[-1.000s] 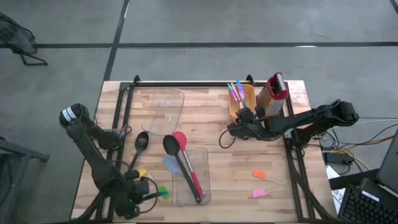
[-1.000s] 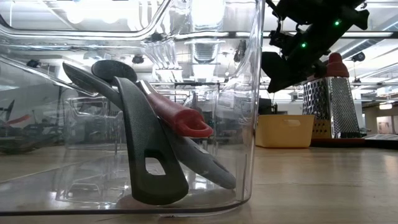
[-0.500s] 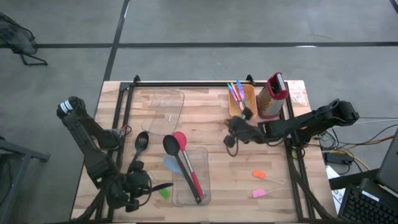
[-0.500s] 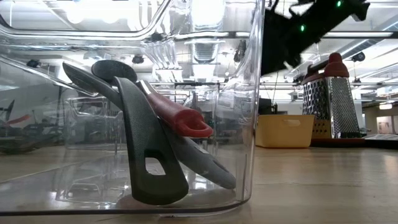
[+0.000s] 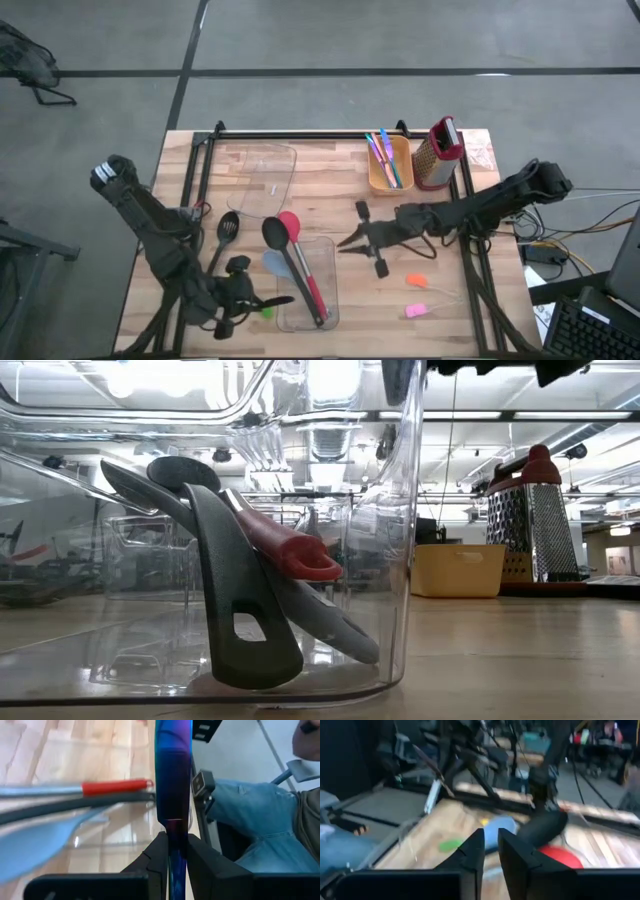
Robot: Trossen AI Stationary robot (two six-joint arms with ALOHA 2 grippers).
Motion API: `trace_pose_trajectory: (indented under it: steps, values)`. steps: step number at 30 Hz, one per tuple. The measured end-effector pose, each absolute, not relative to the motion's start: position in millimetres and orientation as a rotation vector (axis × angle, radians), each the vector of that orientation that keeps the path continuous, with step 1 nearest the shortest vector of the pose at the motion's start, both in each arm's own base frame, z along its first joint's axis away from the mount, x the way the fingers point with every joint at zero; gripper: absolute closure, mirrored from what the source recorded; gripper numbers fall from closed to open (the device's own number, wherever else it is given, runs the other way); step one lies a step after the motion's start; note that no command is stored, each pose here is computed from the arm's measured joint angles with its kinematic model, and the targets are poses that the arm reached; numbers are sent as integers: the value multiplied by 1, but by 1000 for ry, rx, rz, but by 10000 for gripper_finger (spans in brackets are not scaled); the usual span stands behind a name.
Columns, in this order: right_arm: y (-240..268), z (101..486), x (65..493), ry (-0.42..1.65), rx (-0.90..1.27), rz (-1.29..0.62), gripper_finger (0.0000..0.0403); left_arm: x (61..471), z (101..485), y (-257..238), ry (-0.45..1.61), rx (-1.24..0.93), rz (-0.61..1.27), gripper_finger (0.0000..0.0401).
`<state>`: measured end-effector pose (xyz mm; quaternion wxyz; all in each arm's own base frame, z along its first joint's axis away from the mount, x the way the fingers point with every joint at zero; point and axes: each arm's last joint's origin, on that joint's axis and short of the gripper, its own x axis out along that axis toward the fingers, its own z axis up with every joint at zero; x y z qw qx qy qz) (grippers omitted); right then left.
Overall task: Pick & Place Kitchen Items
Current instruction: Put the blue knife into the yellow bin
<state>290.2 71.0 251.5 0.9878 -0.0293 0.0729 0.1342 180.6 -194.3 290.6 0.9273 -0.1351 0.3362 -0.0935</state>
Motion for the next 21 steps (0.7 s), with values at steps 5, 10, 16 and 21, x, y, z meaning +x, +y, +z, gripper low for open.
trace_pose_trajectory:
  steps: [5, 10, 16, 21]
  values:
    - [76, 244, 308, 111, -70, 276, 305, 195, 297, -187, 647, -258, -238, 350]
    - [85, 241, 332, 90, -116, 392, 250, 210, 302, -176, 623, -271, -320, 350]
    - [95, 253, 362, 25, -173, 465, 200, 223, 307, -163, 604, -281, -396, 350]
    - [101, 255, 382, 29, -236, 525, 183, 228, 308, -156, 599, -273, -414, 350]
